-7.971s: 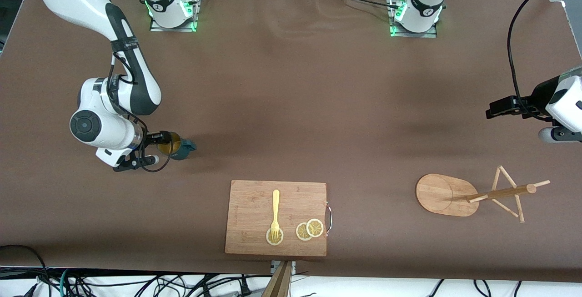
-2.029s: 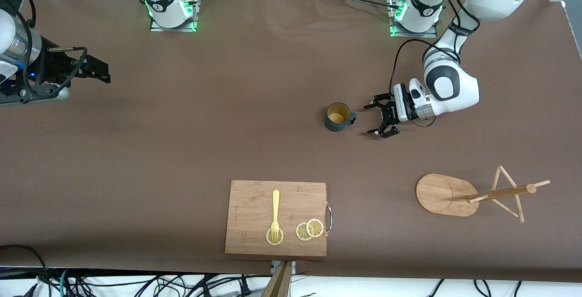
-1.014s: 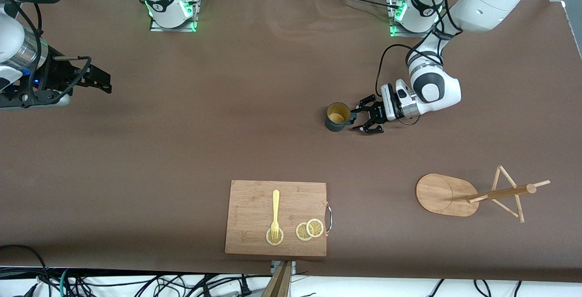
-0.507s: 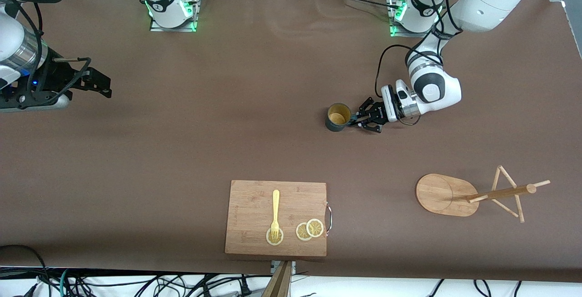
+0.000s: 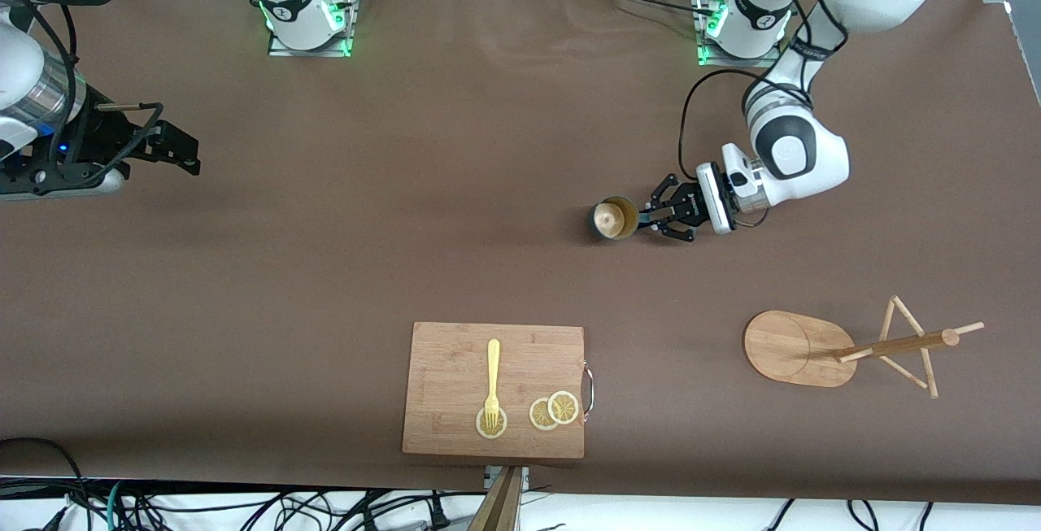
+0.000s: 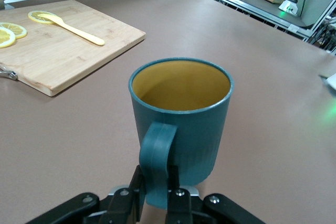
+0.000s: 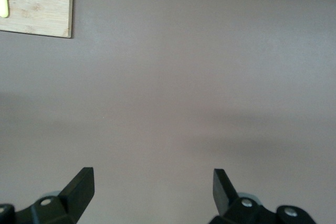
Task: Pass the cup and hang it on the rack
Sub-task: 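Lift the mug with the left gripper and carry it to the wooden rack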
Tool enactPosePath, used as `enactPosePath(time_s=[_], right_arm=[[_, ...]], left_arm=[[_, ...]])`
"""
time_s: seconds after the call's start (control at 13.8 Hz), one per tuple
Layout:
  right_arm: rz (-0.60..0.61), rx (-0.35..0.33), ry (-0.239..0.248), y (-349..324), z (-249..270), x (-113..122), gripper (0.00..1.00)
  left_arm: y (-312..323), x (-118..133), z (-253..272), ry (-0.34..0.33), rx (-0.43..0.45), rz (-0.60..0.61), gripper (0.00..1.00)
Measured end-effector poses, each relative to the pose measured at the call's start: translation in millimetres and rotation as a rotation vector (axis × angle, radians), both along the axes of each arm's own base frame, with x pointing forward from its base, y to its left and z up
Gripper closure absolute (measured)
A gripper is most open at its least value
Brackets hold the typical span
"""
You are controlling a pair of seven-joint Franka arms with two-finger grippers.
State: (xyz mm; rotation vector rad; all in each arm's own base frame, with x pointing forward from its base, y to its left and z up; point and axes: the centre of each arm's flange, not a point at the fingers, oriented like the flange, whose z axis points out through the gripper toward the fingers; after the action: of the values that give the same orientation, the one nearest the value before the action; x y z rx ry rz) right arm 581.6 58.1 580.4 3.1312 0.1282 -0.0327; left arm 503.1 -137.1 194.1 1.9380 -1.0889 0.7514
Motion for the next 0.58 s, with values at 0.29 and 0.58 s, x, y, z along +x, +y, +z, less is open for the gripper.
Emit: enactPosePath(time_s=[0.29,0.58], right_arm=[[0.0,0.0,0.0,0,0,0,0.0],[0.0,0.0,0.0,0,0,0,0.0]], left_arm=[[39,12,76,0.246,0.003,0.03,0.8],[99,10,158,0.502,-0.051,0.19,0.8]])
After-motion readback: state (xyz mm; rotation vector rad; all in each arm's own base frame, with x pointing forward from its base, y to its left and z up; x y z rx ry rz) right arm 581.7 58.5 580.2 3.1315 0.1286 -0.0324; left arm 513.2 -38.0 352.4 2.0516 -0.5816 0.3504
